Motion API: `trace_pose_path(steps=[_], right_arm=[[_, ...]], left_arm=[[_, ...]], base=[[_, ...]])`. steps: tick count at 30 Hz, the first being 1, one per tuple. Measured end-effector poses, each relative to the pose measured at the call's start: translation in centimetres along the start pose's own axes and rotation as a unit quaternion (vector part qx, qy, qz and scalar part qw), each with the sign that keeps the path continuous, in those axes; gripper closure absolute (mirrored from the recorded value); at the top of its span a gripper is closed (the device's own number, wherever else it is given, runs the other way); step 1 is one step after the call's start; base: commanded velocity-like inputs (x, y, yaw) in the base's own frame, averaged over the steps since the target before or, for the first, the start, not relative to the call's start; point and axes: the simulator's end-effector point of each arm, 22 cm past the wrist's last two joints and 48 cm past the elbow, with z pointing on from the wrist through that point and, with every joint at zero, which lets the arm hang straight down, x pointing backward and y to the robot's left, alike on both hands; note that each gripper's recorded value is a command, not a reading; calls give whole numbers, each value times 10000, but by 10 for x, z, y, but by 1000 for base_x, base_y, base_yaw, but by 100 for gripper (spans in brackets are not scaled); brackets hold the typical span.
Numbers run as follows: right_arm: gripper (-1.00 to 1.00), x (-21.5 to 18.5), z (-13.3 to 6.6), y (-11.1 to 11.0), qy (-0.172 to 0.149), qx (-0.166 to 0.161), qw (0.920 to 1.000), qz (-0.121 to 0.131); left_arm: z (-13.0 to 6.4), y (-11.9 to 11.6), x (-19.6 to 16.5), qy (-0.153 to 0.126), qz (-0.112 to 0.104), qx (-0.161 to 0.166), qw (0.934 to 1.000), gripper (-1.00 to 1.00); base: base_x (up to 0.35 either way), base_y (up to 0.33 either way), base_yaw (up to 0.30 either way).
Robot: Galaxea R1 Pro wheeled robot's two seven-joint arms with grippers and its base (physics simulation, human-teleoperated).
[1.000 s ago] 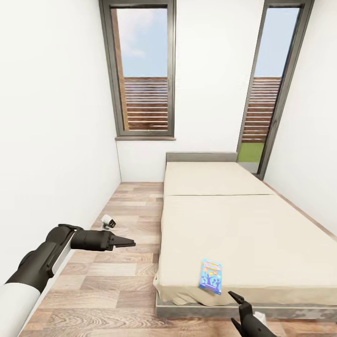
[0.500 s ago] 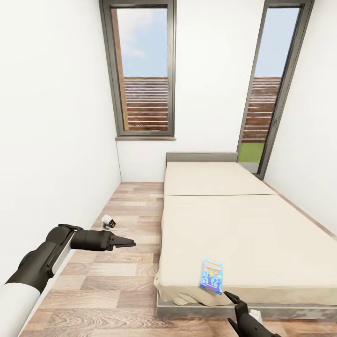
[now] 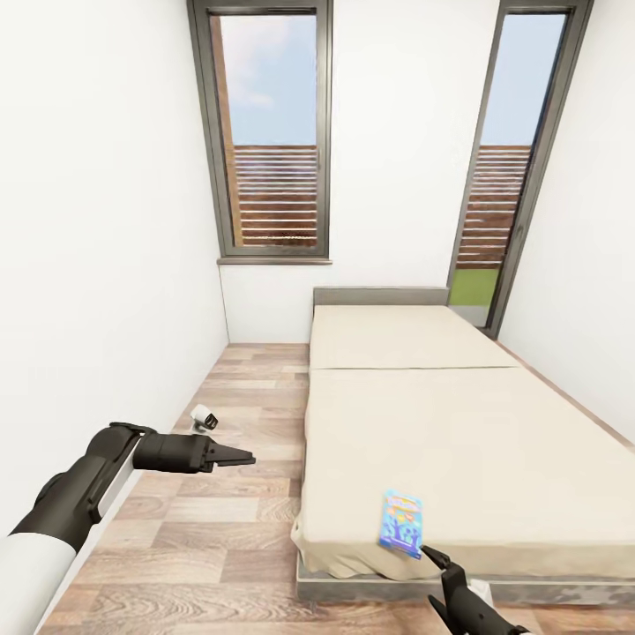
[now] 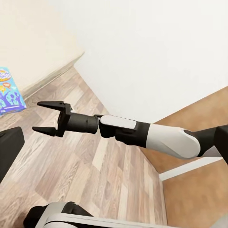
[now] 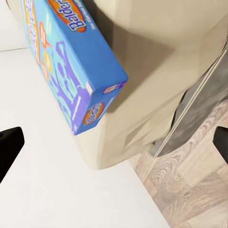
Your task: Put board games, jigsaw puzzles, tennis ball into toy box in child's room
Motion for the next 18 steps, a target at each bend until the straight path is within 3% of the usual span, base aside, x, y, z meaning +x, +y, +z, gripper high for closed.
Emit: trace_pose_path(steps=[18], right_arm=[[-100, 1, 0, 1, 7, -9, 10000, -1]], left_arm=[[0, 0, 0, 1, -1, 0, 10000, -100]], base=[[21, 12, 0]])
